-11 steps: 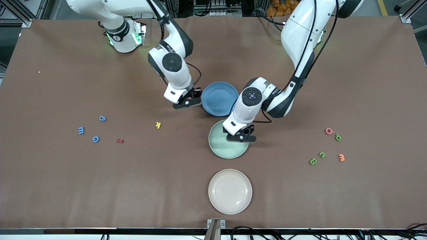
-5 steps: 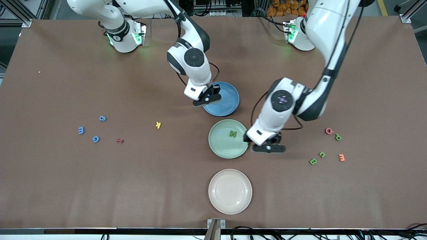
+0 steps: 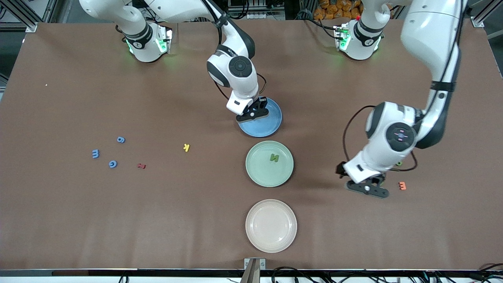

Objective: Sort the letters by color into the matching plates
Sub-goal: 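Drop the N into the green plate while the right gripper drops the X, then grasp the green u with the left gripper while the right gripper reaches the 6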

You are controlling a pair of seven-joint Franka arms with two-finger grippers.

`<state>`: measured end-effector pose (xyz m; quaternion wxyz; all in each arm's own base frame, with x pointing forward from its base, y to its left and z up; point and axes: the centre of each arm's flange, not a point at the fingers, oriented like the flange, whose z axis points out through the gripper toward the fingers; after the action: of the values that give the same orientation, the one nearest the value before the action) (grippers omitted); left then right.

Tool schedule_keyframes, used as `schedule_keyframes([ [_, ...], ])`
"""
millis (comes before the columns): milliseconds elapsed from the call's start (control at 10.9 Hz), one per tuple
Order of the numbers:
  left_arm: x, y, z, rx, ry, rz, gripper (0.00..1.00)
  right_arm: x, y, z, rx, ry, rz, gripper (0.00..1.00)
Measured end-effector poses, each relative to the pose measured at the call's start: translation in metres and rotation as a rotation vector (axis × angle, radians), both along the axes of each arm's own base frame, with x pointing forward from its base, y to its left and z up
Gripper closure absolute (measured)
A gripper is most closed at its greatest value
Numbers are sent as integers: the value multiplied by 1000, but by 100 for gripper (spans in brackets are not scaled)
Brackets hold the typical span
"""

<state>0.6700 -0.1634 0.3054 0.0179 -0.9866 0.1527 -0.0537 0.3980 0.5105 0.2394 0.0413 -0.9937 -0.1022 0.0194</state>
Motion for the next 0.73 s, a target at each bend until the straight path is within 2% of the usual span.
schedule_keyframes([
  [274, 10, 75, -21, 31, 21, -208, 0, -9, 10, 2, 8, 7, -14, 8],
  [366, 13, 95, -33, 34, 24, -253, 0, -9, 9, 2, 4, 9, -14, 0],
  [549, 13, 114, -60, 34, 34, -319, 0, -4, 4, 3, -16, 21, -22, 0],
  [732, 10, 117, -79, 30, 29, -334, 0, 20, -16, 6, -44, 33, -44, 0],
])
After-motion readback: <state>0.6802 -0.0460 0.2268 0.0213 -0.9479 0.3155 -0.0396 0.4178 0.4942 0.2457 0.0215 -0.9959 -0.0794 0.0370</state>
